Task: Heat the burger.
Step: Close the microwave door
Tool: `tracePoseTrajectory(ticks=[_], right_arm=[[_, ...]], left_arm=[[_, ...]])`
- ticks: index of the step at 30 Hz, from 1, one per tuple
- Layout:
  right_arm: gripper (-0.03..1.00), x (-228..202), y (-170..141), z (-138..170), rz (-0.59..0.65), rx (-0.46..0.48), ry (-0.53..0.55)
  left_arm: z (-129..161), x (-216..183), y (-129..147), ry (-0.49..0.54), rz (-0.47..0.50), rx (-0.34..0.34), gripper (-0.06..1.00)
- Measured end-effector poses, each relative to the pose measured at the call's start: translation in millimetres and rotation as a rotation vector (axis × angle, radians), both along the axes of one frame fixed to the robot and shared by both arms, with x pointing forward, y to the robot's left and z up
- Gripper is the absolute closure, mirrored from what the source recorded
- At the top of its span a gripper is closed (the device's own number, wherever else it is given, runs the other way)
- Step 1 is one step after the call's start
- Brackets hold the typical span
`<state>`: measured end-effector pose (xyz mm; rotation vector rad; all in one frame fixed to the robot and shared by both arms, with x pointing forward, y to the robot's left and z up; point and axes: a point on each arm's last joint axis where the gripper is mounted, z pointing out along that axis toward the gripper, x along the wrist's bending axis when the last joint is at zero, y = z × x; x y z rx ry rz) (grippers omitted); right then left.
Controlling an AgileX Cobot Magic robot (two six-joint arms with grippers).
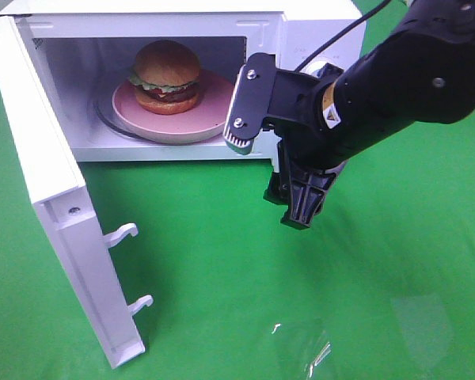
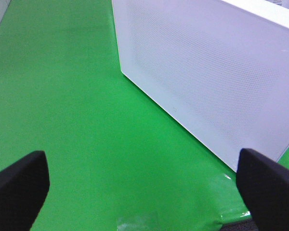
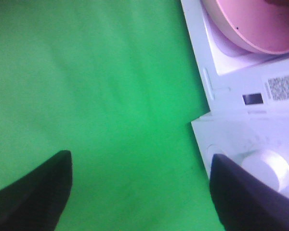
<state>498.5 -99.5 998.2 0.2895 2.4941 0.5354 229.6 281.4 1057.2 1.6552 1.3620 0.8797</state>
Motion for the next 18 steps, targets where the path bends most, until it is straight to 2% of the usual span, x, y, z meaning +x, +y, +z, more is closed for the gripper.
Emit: tracePoseTrajectory(ticks=[1, 3, 6, 9, 10, 13, 15, 18], right_arm=[[0.19, -7.4, -6.0, 3.9, -0.043, 0.038, 0.014], [0.17, -11.6, -9.4, 5.6, -0.063, 0.054, 0.020], [0.13, -29.2, -25.5, 13.0, -0.173, 0.107, 0.068], [0.13, -33.0, -29.4, 13.8, -0.203, 0.110, 0.087], [0.12, -38.6, -35.3, 17.6, -0.258, 0.118, 0.117], [0.12, -43.4, -40.8, 20.7, -0.308, 0.117, 0.142], [0.12, -53.1, -51.9, 28.3, -0.399, 0.107, 0.186], [0.12, -58.3, -57.2, 31.0, -0.432, 0.093, 0.208]], left_arm=[[0.0, 0.0, 0.0, 0.000, 0.000, 0.000, -0.03], [0.0, 0.0, 0.0, 0.000, 0.000, 0.000, -0.03], [0.0, 0.0, 0.0, 0.000, 0.000, 0.000, -0.03], [0.0, 0.0, 0.0, 0.000, 0.000, 0.000, -0.03], [0.0, 0.0, 0.0, 0.000, 0.000, 0.000, -0.03], [0.0, 0.0, 0.0, 0.000, 0.000, 0.000, -0.03], [0.0, 0.0, 0.0, 0.000, 0.000, 0.000, -0.03], [0.0, 0.0, 0.0, 0.000, 0.000, 0.000, -0.03]])
